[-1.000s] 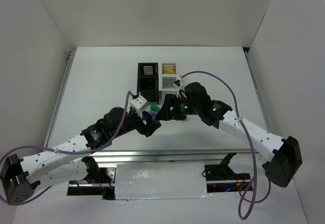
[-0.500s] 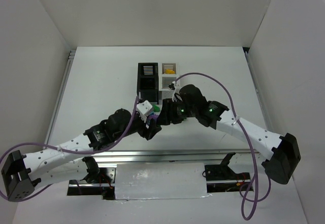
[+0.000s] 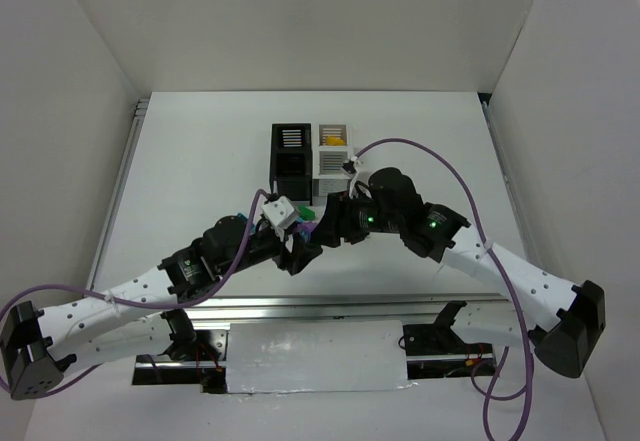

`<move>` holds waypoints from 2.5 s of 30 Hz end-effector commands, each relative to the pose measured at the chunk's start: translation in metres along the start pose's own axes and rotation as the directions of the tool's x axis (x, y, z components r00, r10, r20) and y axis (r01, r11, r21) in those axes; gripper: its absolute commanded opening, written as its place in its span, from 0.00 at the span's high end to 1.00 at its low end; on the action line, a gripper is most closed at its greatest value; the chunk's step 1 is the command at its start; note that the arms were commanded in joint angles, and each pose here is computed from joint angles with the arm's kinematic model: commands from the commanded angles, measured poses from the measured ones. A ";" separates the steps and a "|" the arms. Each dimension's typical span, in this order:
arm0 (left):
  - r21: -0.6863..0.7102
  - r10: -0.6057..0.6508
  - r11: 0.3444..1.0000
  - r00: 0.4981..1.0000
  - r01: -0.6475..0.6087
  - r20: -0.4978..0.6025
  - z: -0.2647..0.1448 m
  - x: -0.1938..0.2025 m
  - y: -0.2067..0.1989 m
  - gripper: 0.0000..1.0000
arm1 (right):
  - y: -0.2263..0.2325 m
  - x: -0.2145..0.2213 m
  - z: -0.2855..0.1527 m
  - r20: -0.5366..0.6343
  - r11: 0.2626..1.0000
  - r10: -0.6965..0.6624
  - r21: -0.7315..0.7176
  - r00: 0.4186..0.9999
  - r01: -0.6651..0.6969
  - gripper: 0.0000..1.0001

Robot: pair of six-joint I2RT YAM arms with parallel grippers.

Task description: Sort the legos into containers by color

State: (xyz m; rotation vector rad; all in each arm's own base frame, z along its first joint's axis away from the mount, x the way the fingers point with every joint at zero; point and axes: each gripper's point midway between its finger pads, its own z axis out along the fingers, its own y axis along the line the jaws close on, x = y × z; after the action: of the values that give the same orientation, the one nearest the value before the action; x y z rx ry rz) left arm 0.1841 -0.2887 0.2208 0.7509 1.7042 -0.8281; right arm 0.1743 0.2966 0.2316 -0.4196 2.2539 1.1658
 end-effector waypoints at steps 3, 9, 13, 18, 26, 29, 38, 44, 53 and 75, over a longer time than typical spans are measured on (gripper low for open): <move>0.044 0.010 0.999 0.998 -0.013 0.056 -0.002 -0.013 -0.010 1.00 | 0.052 -0.034 -0.031 0.186 0.980 -0.076 -0.168 0.980 0.108 0.30; 0.047 0.009 0.999 0.998 -0.012 0.066 -0.004 -0.012 -0.010 1.00 | 0.050 -0.043 -0.043 0.258 0.980 -0.105 -0.138 0.961 0.144 0.32; 0.072 0.014 0.997 0.997 -0.019 0.070 -0.005 -0.014 -0.015 1.00 | 0.046 -0.035 -0.037 0.189 0.981 -0.128 -0.117 0.973 0.152 0.31; 0.082 0.025 0.996 0.997 -0.031 0.077 -0.006 -0.017 -0.017 1.00 | 0.014 -0.047 -0.027 0.207 0.996 -0.074 0.072 0.976 0.061 0.31; 0.100 0.041 0.994 0.998 -0.046 0.058 -0.001 -0.015 -0.020 0.97 | 0.026 -0.027 -0.011 0.102 0.994 -0.100 0.049 0.990 0.095 0.30; 0.095 0.042 0.994 0.997 -0.048 0.062 -0.001 -0.016 -0.019 0.97 | 0.026 -0.023 -0.008 0.086 0.994 -0.103 0.040 0.991 0.100 0.30; 0.076 0.042 0.996 0.996 -0.048 0.078 -0.003 -0.021 -0.017 0.94 | 0.010 -0.009 0.006 0.001 0.990 -0.104 0.098 0.995 0.103 0.39; 0.089 0.041 0.995 0.995 -0.048 0.087 -0.004 -0.027 -0.020 0.86 | 0.022 0.001 0.016 -0.047 0.993 -0.110 0.039 0.993 0.112 0.55; 0.040 0.024 0.999 0.995 -0.028 0.097 -0.008 -0.033 -0.013 0.50 | 0.044 0.007 0.021 -0.074 0.991 -0.107 -0.093 0.992 0.100 1.00; -0.003 -0.123 0.992 0.992 0.122 -0.030 -0.052 -0.091 -0.025 0.00 | 0.024 -0.017 -0.013 0.223 0.783 -0.360 -0.456 0.906 0.423 1.00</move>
State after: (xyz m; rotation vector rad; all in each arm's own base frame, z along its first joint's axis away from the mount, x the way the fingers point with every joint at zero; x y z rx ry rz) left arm 0.1723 -0.2697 0.3165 0.6128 1.7308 -0.8796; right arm 0.1962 0.2930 0.2063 -0.6532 1.9743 1.3663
